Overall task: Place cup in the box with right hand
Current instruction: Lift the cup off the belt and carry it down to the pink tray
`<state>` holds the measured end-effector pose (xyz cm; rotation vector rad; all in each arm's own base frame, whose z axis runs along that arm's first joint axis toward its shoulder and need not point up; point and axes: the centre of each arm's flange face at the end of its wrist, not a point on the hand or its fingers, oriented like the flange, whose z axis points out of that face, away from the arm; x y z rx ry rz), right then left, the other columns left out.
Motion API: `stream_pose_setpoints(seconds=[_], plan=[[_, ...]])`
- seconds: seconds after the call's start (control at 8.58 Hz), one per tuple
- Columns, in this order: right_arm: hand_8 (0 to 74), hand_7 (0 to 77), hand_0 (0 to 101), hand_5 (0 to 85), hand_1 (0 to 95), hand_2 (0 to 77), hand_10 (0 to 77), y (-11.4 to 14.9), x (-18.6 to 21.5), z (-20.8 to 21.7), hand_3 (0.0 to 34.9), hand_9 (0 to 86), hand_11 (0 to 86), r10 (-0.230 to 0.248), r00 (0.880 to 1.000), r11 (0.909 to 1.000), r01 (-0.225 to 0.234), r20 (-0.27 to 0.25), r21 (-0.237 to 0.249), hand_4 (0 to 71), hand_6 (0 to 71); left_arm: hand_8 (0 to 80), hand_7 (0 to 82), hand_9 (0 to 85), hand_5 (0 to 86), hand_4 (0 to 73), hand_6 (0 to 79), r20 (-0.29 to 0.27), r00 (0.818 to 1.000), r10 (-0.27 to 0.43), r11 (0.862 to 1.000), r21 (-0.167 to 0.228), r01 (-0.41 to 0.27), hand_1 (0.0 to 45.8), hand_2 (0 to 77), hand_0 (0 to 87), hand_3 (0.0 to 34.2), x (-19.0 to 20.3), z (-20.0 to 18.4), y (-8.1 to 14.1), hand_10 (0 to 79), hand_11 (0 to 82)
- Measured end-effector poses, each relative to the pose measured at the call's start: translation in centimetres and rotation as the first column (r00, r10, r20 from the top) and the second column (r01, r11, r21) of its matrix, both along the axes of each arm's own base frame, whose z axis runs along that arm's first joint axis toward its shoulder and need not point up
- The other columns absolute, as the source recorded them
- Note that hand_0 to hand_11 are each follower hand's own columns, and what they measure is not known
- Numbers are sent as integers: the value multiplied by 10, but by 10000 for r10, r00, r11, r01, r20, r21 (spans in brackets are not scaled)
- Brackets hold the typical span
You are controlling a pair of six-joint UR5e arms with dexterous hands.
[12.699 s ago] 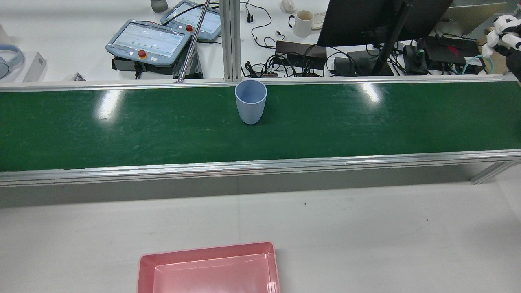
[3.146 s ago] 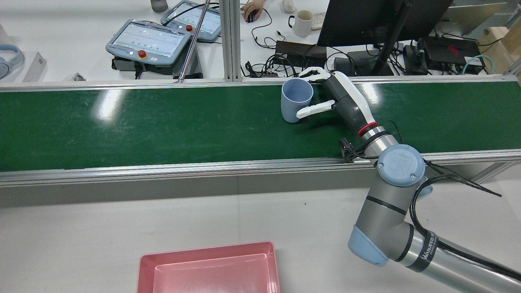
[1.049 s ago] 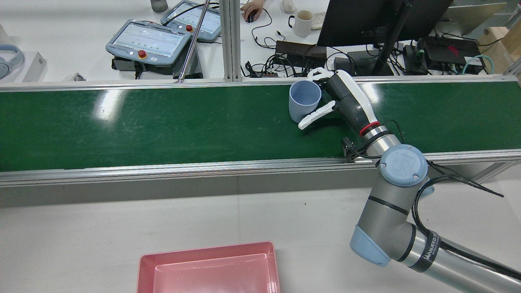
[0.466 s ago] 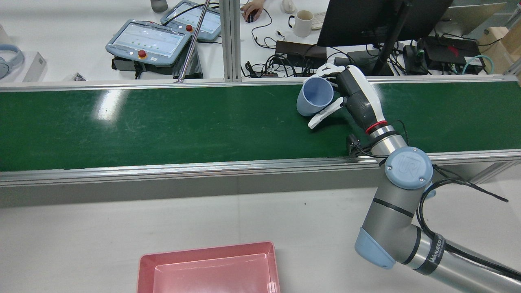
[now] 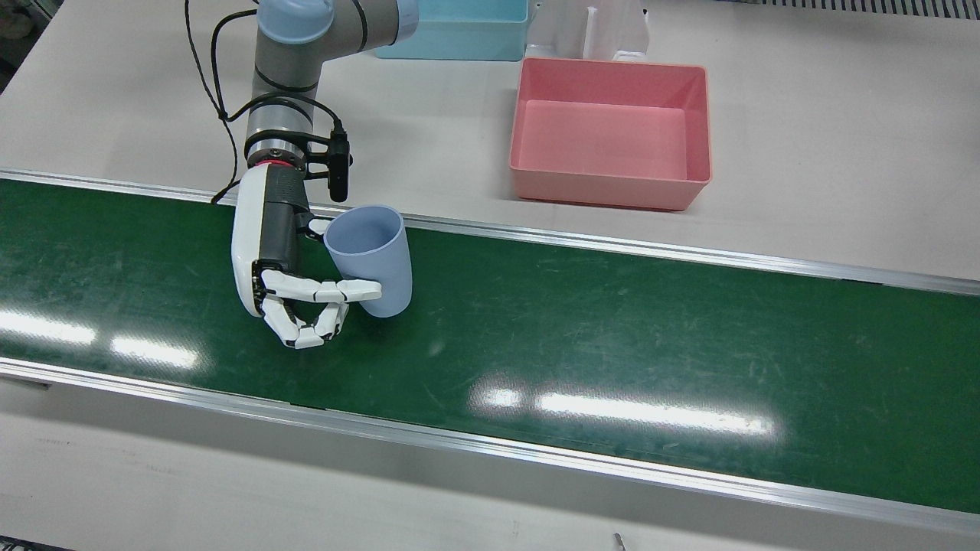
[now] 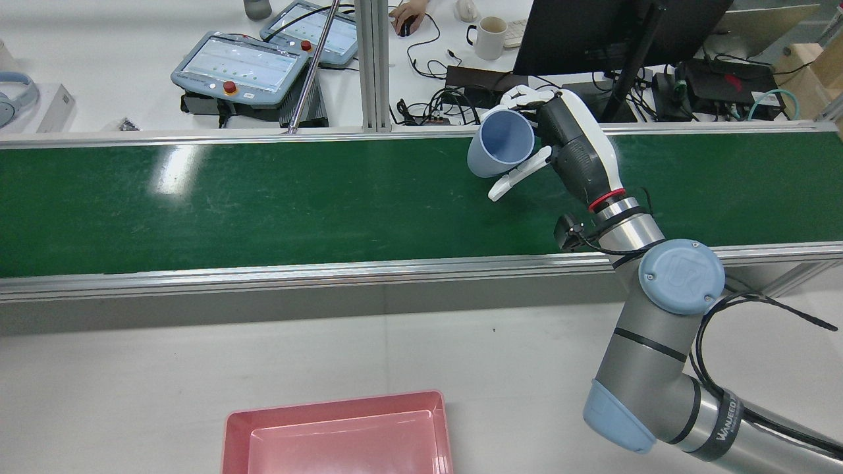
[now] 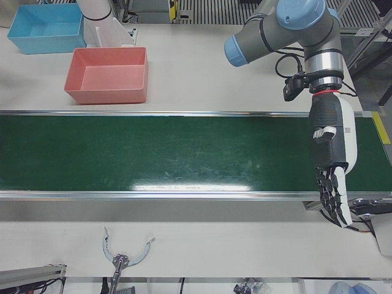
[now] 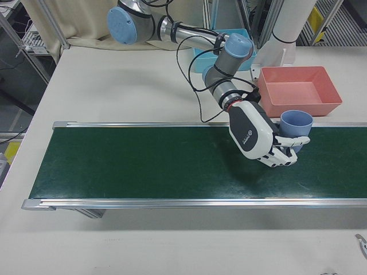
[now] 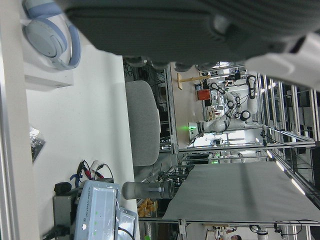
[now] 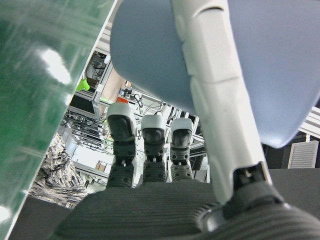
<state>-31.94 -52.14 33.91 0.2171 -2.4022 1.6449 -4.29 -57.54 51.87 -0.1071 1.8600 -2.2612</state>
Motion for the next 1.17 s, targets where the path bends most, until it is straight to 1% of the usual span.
stream_pose_setpoints(seconds=[0.12, 0.23, 0.35, 0.47, 0.7, 0.82, 0.93, 1.17], plan=[[469, 704, 805, 147, 158, 0, 420, 11, -4, -12, 2, 693, 616, -217, 9996, 9996, 212, 200, 206, 496, 333, 0, 0, 5, 0, 0, 0, -1, 10000, 0, 10000, 5, 0, 5, 5, 0, 0, 0, 0, 0, 0, 0], [469, 704, 804, 147, 158, 5, 420, 25, -12, -24, 0, 693, 616, -504, 9980, 9979, 488, 375, 420, 496, 333, 0, 0, 5, 0, 0, 0, -1, 10000, -1, 10000, 9, 1, 5, 5, 0, 0, 0, 0, 0, 0, 0], [469, 704, 803, 147, 153, 98, 420, 43, -22, -36, 0, 693, 616, -820, 9956, 9947, 790, 452, 652, 496, 338, 0, 0, 5, 0, 0, 0, -2, 10000, -2, 10000, 10, 2, 5, 5, 0, 0, 0, 0, 0, 0, 0], [469, 704, 802, 142, 153, 125, 420, 62, -32, -50, 0, 693, 616, -1200, 9921, 9885, 1160, 366, 968, 496, 338, 0, 0, 5, 0, 0, 0, -2, 10000, -3, 10000, 11, 3, 5, 5, 0, 0, 0, -1, 0, 0, 0], [469, 704, 797, 142, 147, 142, 425, 101, -50, -76, 0, 693, 622, -1805, 9835, 9711, 1770, 76, 1604, 496, 349, 0, 0, 5, 0, 0, 0, -2, 10000, -4, 10000, 12, 4, 5, 5, 0, 0, 0, -1, 0, 0, 0], [469, 704, 797, 142, 147, 142, 425, 119, -62, -83, 0, 693, 622, -2111, 9775, 9616, 2083, -37, 1786, 496, 349, 0, 0, 5, 0, 0, 0, -2, 10000, -4, 10000, 12, 4, 5, 5, 0, 0, 0, -1, 0, 0, 0], [469, 704, 795, 142, 147, 142, 425, 138, -76, -87, 0, 687, 605, -2453, 9693, 9511, 2438, -157, 1897, 496, 349, 0, 0, 5, 0, 0, 0, -2, 10000, -4, 10000, 13, 4, 5, 5, 0, 0, 0, -1, 0, 0, 0], [469, 704, 796, 142, 147, 142, 415, 177, -100, -91, 0, 687, 611, -3018, 9519, 9295, 3060, -522, 2061, 496, 349, 0, 0, 5, 0, 0, 0, -1, 10000, -4, 10000, 8, 4, 5, 5, 0, 0, 0, 0, 0, 0, 0]])
